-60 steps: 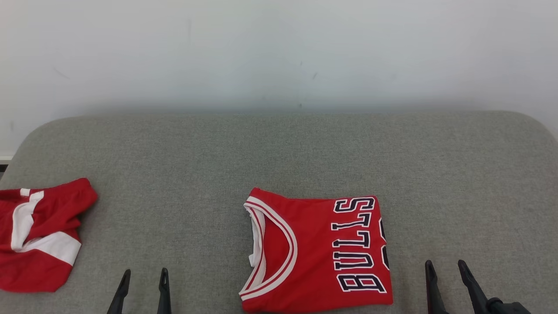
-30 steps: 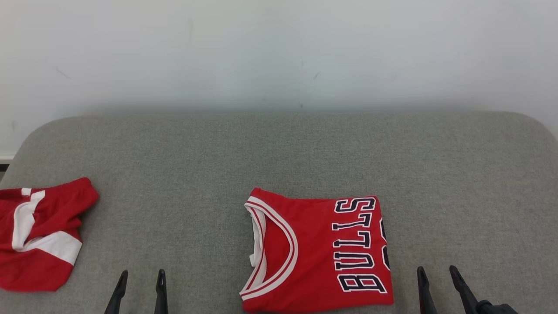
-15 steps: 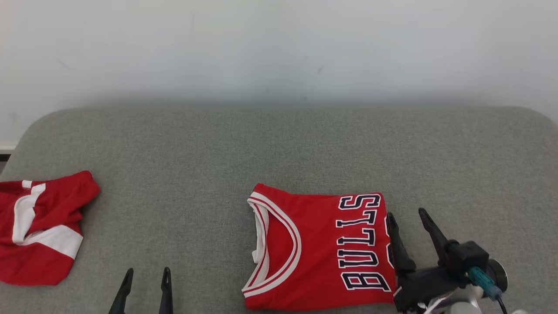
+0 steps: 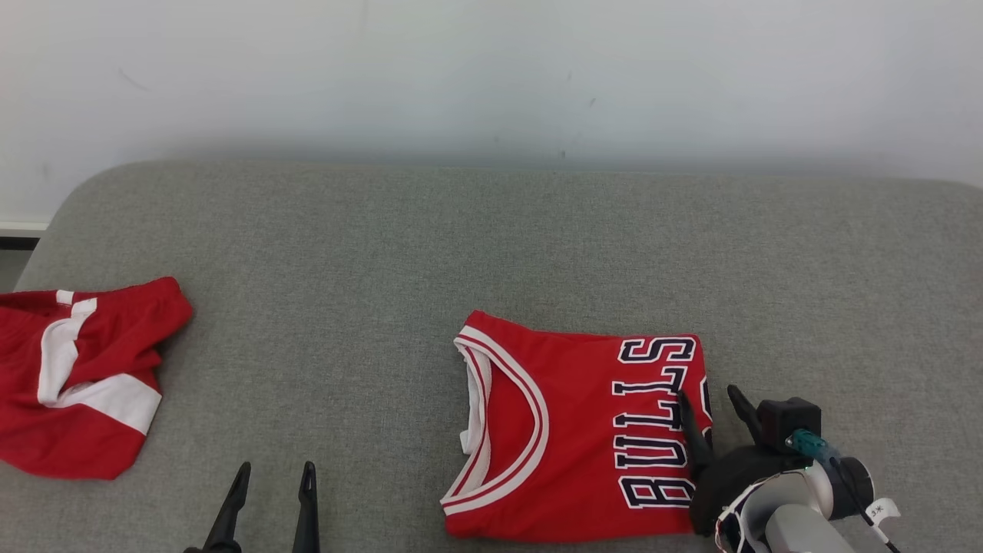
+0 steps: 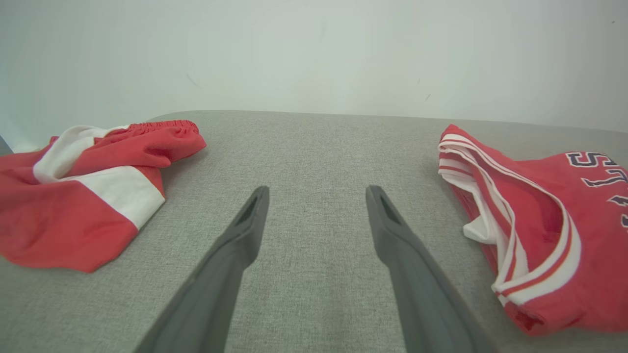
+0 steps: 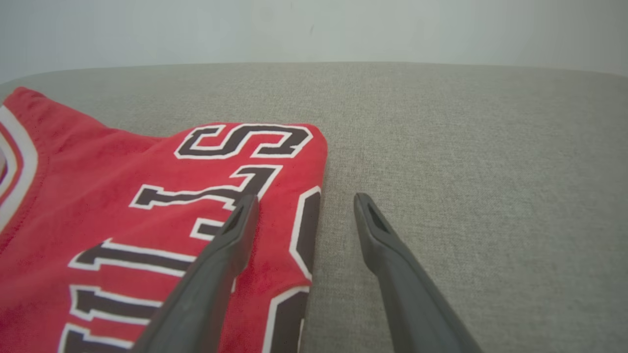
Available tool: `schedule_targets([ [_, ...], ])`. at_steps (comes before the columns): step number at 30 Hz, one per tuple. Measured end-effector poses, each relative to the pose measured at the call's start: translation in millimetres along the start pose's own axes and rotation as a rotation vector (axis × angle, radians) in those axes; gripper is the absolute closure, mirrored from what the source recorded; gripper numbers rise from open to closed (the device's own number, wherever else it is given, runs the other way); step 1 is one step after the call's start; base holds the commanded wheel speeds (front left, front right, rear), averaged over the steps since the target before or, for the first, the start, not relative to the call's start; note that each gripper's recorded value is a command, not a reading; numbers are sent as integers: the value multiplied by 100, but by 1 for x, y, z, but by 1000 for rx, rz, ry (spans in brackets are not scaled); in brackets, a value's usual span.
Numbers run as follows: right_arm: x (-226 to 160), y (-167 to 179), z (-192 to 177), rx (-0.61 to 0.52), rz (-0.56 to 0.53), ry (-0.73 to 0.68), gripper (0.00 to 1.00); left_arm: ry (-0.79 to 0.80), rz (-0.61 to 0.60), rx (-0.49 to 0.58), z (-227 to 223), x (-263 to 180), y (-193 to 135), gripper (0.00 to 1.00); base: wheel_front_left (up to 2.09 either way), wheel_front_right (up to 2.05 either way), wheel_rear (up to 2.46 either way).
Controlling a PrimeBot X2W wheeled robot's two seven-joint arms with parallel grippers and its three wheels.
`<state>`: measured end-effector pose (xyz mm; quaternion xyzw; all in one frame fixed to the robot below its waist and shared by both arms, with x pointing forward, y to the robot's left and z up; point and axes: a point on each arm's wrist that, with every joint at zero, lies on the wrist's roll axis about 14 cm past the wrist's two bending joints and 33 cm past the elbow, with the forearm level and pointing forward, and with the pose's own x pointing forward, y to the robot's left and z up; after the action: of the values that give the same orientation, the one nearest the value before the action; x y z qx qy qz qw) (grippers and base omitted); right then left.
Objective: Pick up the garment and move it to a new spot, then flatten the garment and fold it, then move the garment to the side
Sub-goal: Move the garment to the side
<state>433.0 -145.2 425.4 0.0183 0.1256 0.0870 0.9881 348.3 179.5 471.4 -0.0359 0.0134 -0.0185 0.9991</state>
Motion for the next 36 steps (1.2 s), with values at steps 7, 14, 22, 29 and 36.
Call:
schedule_targets([
  [7, -2, 11, -37, 33, 19, 127, 0, 4, -8, 0, -1, 5, -2, 0, 0, 0, 0],
  [14, -2, 26, -45, 87, 45, 165, 100, -2, -16, 0, 1, 8, -5, 0, 0, 0, 0],
  [22, 11, 10, -21, 54, 38, 111, 100, -8, -18, -7, 2, 13, -6, 0, 0, 0, 0],
  [29, 37, -39, 36, -48, -14, -12, 100, -17, -33, -26, 4, 27, -11, 0, 0, 0, 0],
  [36, 58, -92, 72, -186, -72, -49, 100, -45, -73, -31, 11, 50, -25, 0, 0, 0, 0],
])
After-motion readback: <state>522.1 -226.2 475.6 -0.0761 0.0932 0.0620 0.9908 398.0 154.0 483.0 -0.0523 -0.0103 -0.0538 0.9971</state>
